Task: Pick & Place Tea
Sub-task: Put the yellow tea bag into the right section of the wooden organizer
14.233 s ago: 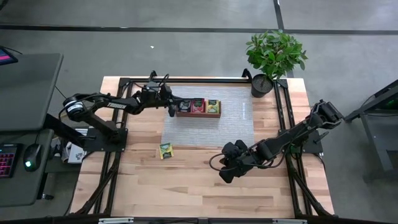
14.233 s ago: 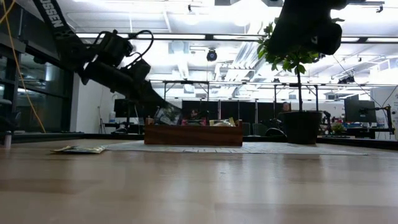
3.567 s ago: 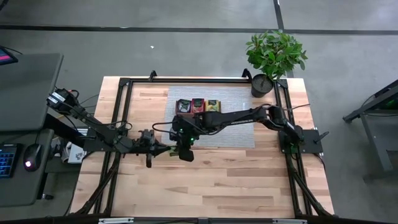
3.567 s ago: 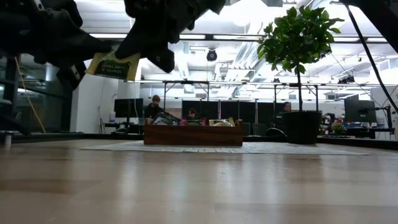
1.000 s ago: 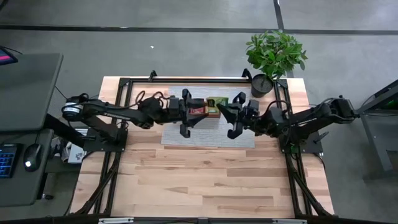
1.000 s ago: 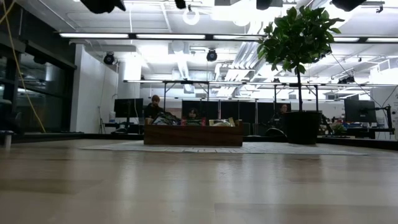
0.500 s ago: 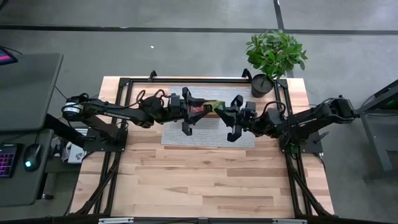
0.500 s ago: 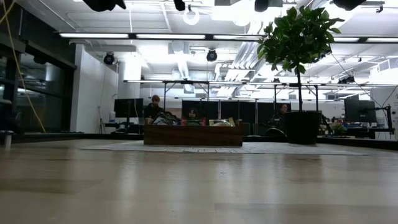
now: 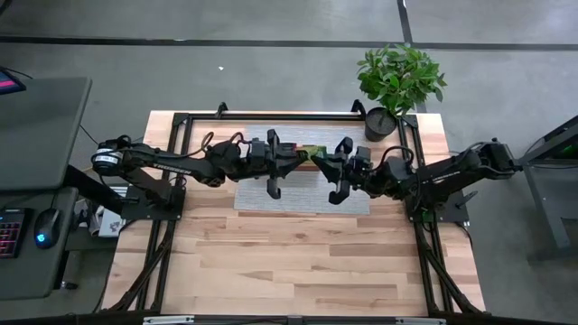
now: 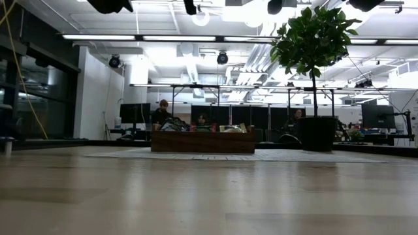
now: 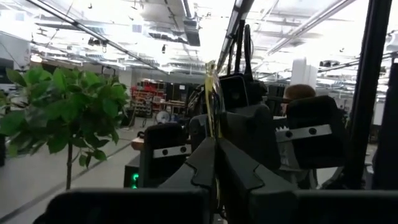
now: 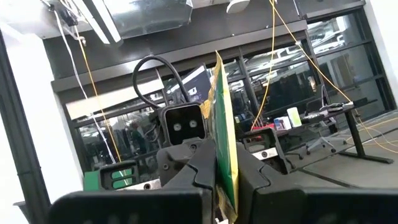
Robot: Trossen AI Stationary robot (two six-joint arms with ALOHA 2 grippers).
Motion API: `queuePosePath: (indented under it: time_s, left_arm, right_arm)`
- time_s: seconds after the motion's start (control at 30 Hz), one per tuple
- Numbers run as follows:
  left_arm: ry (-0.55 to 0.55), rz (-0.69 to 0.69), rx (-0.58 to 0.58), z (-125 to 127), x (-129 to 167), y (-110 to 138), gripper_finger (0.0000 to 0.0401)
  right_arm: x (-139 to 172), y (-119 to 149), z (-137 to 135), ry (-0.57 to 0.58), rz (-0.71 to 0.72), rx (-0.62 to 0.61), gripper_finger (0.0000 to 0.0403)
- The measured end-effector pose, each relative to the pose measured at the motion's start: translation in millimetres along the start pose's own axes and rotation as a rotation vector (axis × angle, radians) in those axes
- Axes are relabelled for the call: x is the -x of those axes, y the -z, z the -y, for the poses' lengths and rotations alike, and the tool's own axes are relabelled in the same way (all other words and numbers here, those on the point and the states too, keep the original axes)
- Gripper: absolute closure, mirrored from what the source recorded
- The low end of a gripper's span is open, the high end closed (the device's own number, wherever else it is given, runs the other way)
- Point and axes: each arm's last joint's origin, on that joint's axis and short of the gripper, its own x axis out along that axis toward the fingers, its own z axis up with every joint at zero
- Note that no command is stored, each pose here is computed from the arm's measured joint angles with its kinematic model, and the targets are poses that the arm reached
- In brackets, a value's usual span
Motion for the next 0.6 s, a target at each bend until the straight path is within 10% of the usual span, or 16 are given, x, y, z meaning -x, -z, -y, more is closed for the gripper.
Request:
queuePosePath:
  time_s: [0.6]
  left_arm:
    - [0.036, -0.036, -0.010, 0.7, 0.2, 3.2, 0.0401]
  right_arm:
    - [7.9, -12.1, -4.3, -0.042, -0.056, 0.038, 0.0294]
